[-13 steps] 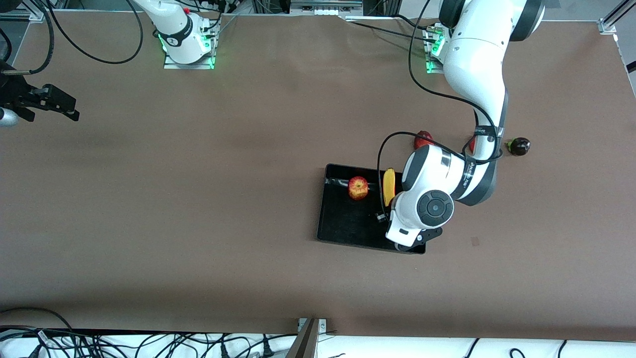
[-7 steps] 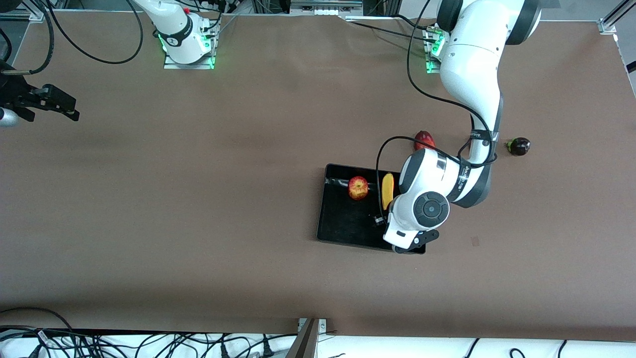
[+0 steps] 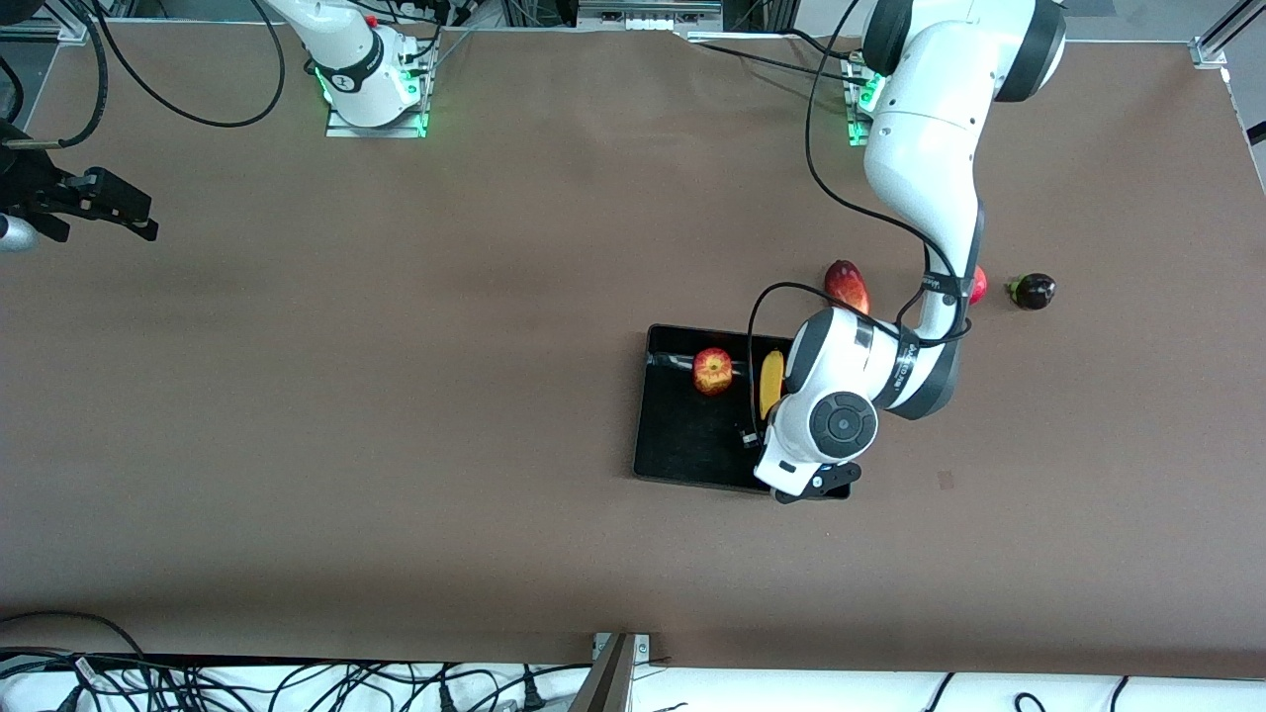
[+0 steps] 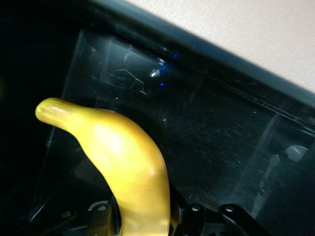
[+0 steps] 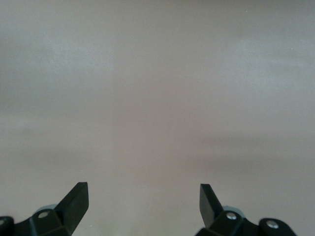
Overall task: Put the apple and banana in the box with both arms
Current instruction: 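Lower the banana into the box and open the left gripper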
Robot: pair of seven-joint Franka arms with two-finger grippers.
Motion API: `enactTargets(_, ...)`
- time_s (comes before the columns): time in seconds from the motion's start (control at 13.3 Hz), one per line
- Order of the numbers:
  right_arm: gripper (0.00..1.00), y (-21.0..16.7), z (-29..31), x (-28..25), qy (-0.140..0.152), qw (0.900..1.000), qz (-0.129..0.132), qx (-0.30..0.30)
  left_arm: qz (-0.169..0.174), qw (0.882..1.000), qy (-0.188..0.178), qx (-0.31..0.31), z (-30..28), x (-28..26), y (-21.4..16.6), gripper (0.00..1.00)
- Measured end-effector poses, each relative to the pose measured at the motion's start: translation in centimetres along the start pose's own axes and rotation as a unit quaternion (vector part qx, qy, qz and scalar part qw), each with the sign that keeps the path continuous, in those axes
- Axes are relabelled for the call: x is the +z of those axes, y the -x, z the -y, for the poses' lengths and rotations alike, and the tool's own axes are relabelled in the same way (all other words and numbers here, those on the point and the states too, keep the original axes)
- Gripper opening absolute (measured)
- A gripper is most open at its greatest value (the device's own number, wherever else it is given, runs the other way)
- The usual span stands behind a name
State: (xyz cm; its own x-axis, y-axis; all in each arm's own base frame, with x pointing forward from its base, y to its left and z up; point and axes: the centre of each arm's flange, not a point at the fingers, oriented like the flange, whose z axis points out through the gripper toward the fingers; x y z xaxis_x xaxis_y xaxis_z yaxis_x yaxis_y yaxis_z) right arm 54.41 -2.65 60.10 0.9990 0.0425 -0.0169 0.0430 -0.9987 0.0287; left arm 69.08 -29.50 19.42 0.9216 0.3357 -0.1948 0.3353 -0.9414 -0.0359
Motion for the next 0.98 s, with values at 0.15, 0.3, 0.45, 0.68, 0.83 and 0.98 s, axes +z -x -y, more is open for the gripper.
enactTargets(0.15,1.00,0.00,0.00,0.00,0.000,1.000,0.000,0.000,-0.006,1.000,0.002,0.001,-0.22,0.87,0.07,0.37)
enactTargets(0.3,1.00,0.00,0.00,0.00,0.000,1.000,0.000,0.000,-0.010,1.000,0.004,0.001,-0.31,1.16,0.10,0.37)
enactTargets(0.45,1.00,0.00,0.00,0.00,0.000,1.000,0.000,0.000,-0.010,1.000,0.004,0.001,-0.26,1.28,0.08,0.42)
enactTargets(0.68,1.00,0.00,0.00,0.00,0.000,1.000,0.000,0.000,-0.011,1.000,0.003,0.000,-0.17,1.32,0.03,0.70)
enactTargets(0.83,1.00,0.00,0.00,0.00,0.000,1.000,0.000,0.000,-0.011,1.000,0.003,0.000,-0.13,1.30,0.00,0.91)
enactTargets(0.98,1.00,0.00,0.00,0.00,0.000,1.000,0.000,0.000,0.004,1.000,-0.007,0.000,0.02,1.15,0.39,1.00)
